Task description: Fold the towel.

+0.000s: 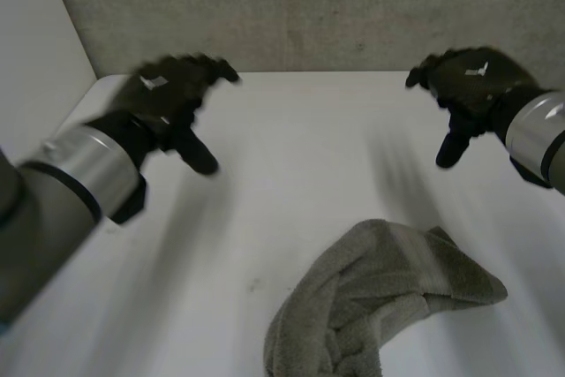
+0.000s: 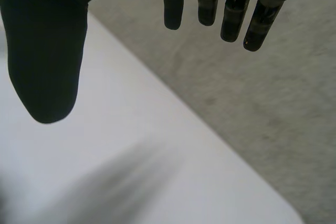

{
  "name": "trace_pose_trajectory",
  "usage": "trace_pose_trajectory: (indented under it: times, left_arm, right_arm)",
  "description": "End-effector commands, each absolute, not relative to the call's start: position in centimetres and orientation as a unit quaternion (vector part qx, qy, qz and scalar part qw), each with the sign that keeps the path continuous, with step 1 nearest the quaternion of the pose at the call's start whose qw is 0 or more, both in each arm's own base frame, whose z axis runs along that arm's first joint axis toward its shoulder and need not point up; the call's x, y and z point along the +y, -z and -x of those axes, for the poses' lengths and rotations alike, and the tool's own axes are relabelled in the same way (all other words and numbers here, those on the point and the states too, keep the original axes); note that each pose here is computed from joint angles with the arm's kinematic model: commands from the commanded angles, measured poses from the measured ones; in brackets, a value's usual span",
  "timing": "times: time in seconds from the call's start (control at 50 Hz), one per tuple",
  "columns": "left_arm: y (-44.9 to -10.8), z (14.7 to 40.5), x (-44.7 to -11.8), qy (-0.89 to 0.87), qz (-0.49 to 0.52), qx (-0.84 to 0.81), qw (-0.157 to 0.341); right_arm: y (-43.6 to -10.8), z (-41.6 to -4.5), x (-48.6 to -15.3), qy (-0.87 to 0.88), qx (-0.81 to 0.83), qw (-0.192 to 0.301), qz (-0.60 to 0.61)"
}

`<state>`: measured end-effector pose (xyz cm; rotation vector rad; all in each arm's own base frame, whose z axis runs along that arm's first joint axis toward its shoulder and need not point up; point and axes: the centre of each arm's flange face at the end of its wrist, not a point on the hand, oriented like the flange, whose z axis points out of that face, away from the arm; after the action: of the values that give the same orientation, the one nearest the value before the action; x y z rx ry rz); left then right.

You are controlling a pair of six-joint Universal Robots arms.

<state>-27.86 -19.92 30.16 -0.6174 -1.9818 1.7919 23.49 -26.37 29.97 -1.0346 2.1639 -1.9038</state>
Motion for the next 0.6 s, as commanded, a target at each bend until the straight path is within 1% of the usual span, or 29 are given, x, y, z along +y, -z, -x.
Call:
trace_pose_trajectory:
  times: [0.02,0.04,0.06,0.08,0.1,0.14,0.16,0.2,0.22,0.24,0.26,0.3,0.32,0.42,0.52,0.6]
  left_arm:
    - [-26.7,30.4,-17.3,-0.587,0.251,-0.739,0.217]
    - [-25.9,30.8,-17.1,-0.577,0.244,-0.748,0.219]
    - [-25.9,30.8,-17.1,-0.577,0.244,-0.748,0.219]
    - [-25.0,31.3,-16.9,-0.563,0.233,-0.760,0.226]
    - [-25.0,31.3,-16.9,-0.562,0.233,-0.761,0.226]
    - [-23.0,32.4,-16.4,-0.528,0.211,-0.786,0.243]
    - [-23.0,32.4,-16.4,-0.528,0.211,-0.786,0.243]
    - [-21.4,32.9,-16.4,-0.498,0.191,-0.808,0.251]
    - [-21.4,32.9,-16.4,-0.498,0.191,-0.808,0.251]
    - [-20.5,33.1,-16.4,-0.484,0.184,-0.818,0.251]
    - [-20.5,33.1,-16.4,-0.484,0.184,-0.818,0.251]
    - [-19.1,33.5,-16.5,-0.465,0.179,-0.830,0.249]
    - [-19.0,33.5,-16.5,-0.465,0.179,-0.830,0.249]
    - [-16.2,33.9,-16.0,-0.426,0.194,-0.853,0.231]
    - [-15.0,33.9,-15.8,-0.410,0.198,-0.863,0.221]
    - [-14.9,34.0,-15.8,-0.410,0.198,-0.862,0.222]
  right_arm:
    - [-26.2,-23.8,-24.9,0.541,0.746,0.091,0.377]
    - [-25.0,-23.9,-24.9,0.524,0.755,0.101,0.380]
    - [-25.0,-23.9,-24.9,0.524,0.756,0.101,0.380]
    - [-24.0,-23.9,-24.8,0.509,0.764,0.109,0.380]
    - [-24.0,-23.9,-24.8,0.509,0.765,0.109,0.380]
    - [-21.7,-23.4,-25.1,0.474,0.789,0.112,0.375]
    - [-21.7,-23.4,-25.1,0.474,0.789,0.112,0.375]
    - [-19.7,-23.4,-25.0,0.444,0.805,0.116,0.376]
    - [-19.7,-23.4,-25.0,0.444,0.805,0.116,0.376]
    - [-19.0,-23.4,-25.1,0.435,0.811,0.116,0.374]
    - [-19.0,-23.4,-25.1,0.435,0.811,0.116,0.374]
    - [-18.1,-23.5,-25.3,0.424,0.815,0.121,0.376]
    - [-18.1,-23.5,-25.3,0.424,0.815,0.121,0.376]
    - [-17.4,-23.8,-26.5,0.455,0.798,0.111,0.378]
    - [-16.9,-24.1,-26.8,0.466,0.791,0.110,0.381]
    - [-16.4,-24.2,-27.0,0.460,0.794,0.111,0.381]
